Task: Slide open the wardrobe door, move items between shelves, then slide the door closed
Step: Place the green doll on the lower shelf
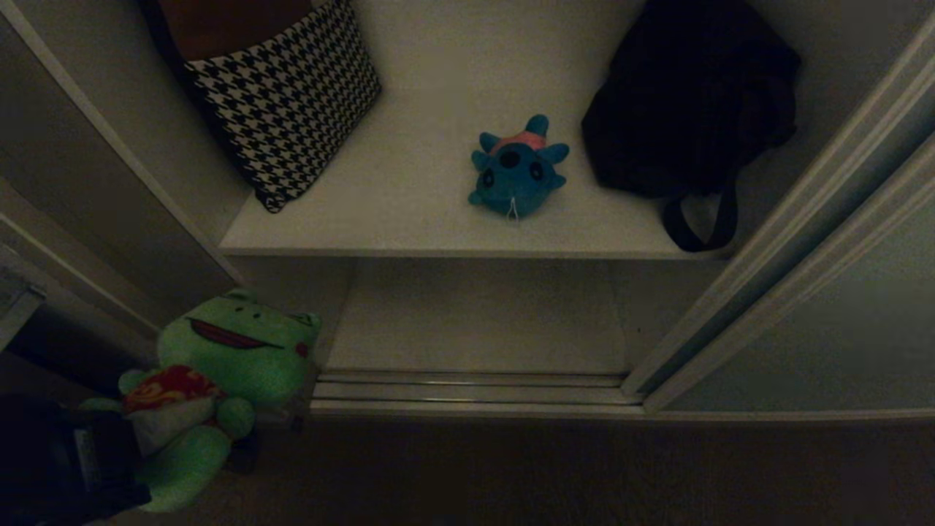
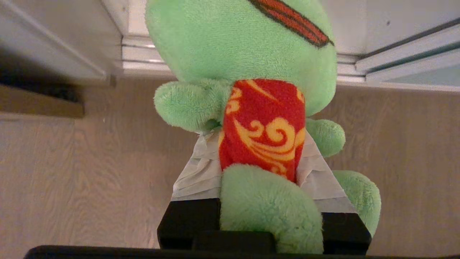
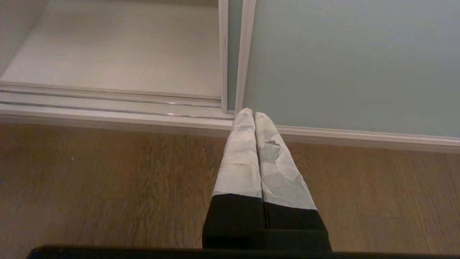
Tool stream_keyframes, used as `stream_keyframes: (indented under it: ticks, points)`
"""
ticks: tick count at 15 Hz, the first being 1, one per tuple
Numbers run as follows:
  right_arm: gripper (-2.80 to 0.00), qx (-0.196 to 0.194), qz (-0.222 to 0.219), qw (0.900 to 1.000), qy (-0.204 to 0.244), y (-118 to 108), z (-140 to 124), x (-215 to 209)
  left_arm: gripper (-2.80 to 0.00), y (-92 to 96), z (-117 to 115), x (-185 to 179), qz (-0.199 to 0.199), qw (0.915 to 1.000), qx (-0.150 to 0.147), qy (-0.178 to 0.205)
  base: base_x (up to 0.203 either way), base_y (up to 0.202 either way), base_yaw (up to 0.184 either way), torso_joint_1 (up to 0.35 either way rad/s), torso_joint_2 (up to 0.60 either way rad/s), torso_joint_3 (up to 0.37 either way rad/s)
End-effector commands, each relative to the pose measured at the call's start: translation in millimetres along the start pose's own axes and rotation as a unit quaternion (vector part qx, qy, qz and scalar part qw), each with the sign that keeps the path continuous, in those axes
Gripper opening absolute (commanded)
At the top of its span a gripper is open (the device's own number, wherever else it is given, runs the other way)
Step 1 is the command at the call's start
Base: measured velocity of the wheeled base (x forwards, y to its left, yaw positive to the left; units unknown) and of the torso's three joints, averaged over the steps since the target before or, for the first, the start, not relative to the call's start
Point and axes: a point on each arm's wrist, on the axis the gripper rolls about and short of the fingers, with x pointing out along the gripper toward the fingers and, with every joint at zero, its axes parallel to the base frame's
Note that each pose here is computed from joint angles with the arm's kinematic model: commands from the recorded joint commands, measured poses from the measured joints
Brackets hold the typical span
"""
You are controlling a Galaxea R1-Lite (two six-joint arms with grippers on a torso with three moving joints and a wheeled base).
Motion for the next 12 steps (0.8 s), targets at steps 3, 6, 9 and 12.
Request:
stream_keyframes:
  ticks: [3,6,9,12]
  points:
    - [-2.80,0.000,0.001,1.000,0.000,0.0,0.0,0.0,-2.80,-7.3,7.0,22.3,0.003,1.0000,0.001,0.007,0.000,0.000,0.000,0.000,0.00,0.000]
    - [-2.80,0.000,0.000,1.000,-0.001,0.0,0.0,-0.1,-2.80,-7.7,7.9,22.7,0.003,1.0000,0.002,0.006,0.000,0.000,0.000,0.000,0.00,0.000]
    - [-2.80,0.000,0.001,1.000,0.000,0.0,0.0,0.0,-2.80,-7.4,6.9,22.8,0.003,1.0000,0.002,0.008,0.000,0.000,0.000,0.000,0.00,0.000]
    - [-2.80,0.000,0.001,1.000,0.000,0.0,0.0,0.0,-2.80,-7.3,7.6,20.9,0.002,1.0000,0.002,0.004,0.000,0.000,0.000,0.000,0.00,0.000]
